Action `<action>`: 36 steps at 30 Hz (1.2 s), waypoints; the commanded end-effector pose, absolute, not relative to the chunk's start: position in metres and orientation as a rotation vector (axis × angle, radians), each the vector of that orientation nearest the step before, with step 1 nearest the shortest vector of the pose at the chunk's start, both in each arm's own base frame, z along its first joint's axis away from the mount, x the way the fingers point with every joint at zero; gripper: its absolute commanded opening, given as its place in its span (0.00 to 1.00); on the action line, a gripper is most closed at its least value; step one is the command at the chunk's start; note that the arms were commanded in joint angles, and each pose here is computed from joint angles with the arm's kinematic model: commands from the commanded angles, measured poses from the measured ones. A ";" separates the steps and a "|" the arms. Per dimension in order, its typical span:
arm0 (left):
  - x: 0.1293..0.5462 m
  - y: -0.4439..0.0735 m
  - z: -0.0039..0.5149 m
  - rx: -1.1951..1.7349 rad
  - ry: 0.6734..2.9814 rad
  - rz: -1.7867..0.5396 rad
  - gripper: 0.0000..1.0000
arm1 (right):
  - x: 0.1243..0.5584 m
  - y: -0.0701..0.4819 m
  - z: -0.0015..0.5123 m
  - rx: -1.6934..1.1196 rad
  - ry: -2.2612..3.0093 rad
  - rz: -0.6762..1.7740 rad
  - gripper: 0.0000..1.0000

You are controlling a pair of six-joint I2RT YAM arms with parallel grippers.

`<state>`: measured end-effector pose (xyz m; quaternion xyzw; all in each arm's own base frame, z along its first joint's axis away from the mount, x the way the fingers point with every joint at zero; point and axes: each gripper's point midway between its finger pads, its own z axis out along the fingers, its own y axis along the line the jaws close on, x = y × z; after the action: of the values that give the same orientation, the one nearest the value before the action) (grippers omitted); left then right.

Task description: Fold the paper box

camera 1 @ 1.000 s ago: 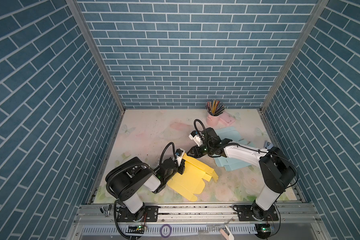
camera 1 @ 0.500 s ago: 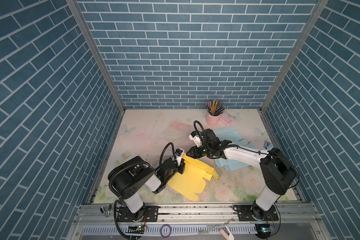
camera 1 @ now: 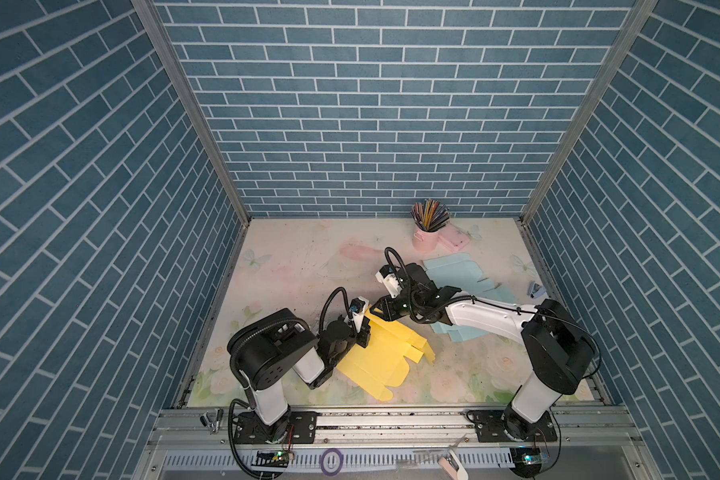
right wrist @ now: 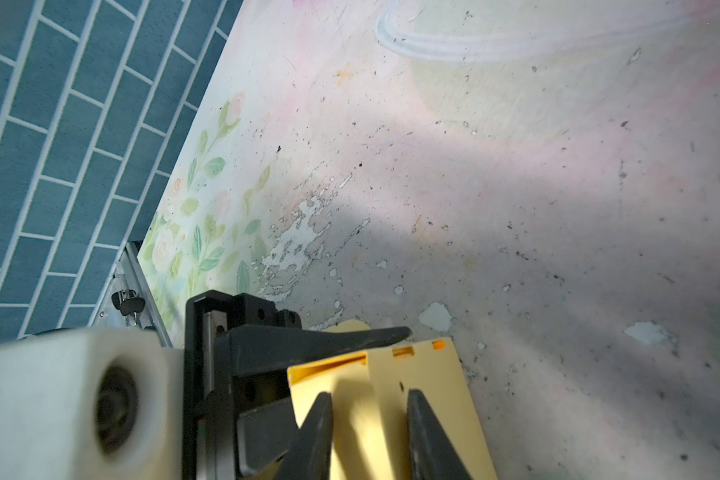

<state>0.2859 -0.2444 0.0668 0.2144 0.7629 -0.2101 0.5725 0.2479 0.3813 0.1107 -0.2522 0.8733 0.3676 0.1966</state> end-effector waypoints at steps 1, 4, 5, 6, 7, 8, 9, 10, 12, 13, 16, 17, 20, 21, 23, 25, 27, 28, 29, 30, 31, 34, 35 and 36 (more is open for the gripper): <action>0.284 -0.242 0.067 0.499 1.772 -0.475 0.15 | 0.219 0.356 0.062 -0.691 2.666 0.894 0.29; 0.282 -0.240 0.060 0.512 1.788 -0.455 0.16 | 0.221 0.355 0.061 -0.684 2.666 0.875 0.27; 0.282 -0.240 0.058 0.520 1.790 -0.452 0.16 | 0.221 0.354 0.060 -0.684 2.665 0.870 0.27; 0.281 -0.241 0.057 0.530 1.792 -0.452 0.17 | 0.222 0.354 0.061 -0.685 2.662 0.869 0.26; 0.281 -0.243 0.055 0.538 1.794 -0.452 0.17 | 0.222 0.354 0.061 -0.686 2.663 0.865 0.26; 0.280 -0.244 0.053 0.546 1.796 -0.454 0.17 | 0.222 0.354 0.061 -0.686 2.664 0.861 0.26; 0.280 -0.245 0.052 0.551 1.798 -0.458 0.17 | 0.222 0.353 0.061 -0.687 2.664 0.858 0.25; 0.280 -0.245 0.050 0.553 1.802 -0.456 0.17 | 0.222 0.353 0.061 -0.686 2.663 0.854 0.25; 0.282 -0.246 0.048 0.552 1.806 -0.452 0.17 | 0.222 0.351 0.060 -0.684 2.665 0.852 0.25; 0.282 -0.248 0.048 0.555 1.805 -0.453 0.17 | 0.221 0.351 0.059 -0.682 2.668 0.849 0.25; 0.284 -0.250 0.046 0.559 1.808 -0.455 0.17 | 0.222 0.351 0.058 -0.682 2.669 0.849 0.24; 0.285 -0.250 0.045 0.558 1.808 -0.454 0.17 | 0.222 0.351 0.058 -0.682 2.670 0.849 0.24; 0.285 -0.250 0.045 0.554 1.811 -0.450 0.14 | 0.222 0.352 0.058 -0.677 2.669 0.852 0.23; 0.285 -0.250 0.044 0.558 1.813 -0.449 0.08 | 0.222 0.352 0.058 -0.674 2.667 0.852 0.23; 0.285 -0.250 0.043 0.559 1.814 -0.450 0.05 | 0.223 0.352 0.058 -0.671 2.665 0.852 0.22; 0.284 -0.250 0.042 0.561 1.817 -0.451 0.06 | 0.222 0.350 0.058 -0.670 2.667 0.846 0.22; 0.284 -0.251 0.040 0.560 1.822 -0.454 0.13 | 0.222 0.350 0.059 -0.668 2.664 0.847 0.22; 0.284 -0.250 0.039 0.560 1.826 -0.453 0.15 | 0.222 0.350 0.059 -0.669 2.664 0.847 0.22; 0.284 -0.250 0.038 0.560 1.828 -0.452 0.15 | 0.222 0.350 0.060 -0.668 2.662 0.848 0.22; 0.284 -0.250 0.038 0.561 1.829 -0.452 0.15 | 0.221 0.350 0.060 -0.669 2.663 0.849 0.22; 0.284 -0.250 0.039 0.558 1.827 -0.452 0.15 | 0.221 0.351 0.060 -0.668 2.661 0.851 0.22; 0.284 -0.251 0.040 0.560 1.824 -0.459 0.15 | 0.221 0.351 0.060 -0.670 2.661 0.849 0.21; 0.283 -0.251 0.042 0.556 1.822 -0.468 0.15 | 0.221 0.350 0.060 -0.670 2.660 0.845 0.21; 0.282 -0.251 0.045 0.549 1.816 -0.476 0.15 | 0.221 0.350 0.061 -0.674 2.657 0.843 0.21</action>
<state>0.2840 -0.2456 0.0356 0.2338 0.7796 -0.1871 0.5500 0.2486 0.3793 0.1110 -0.2453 0.8762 0.3558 0.2133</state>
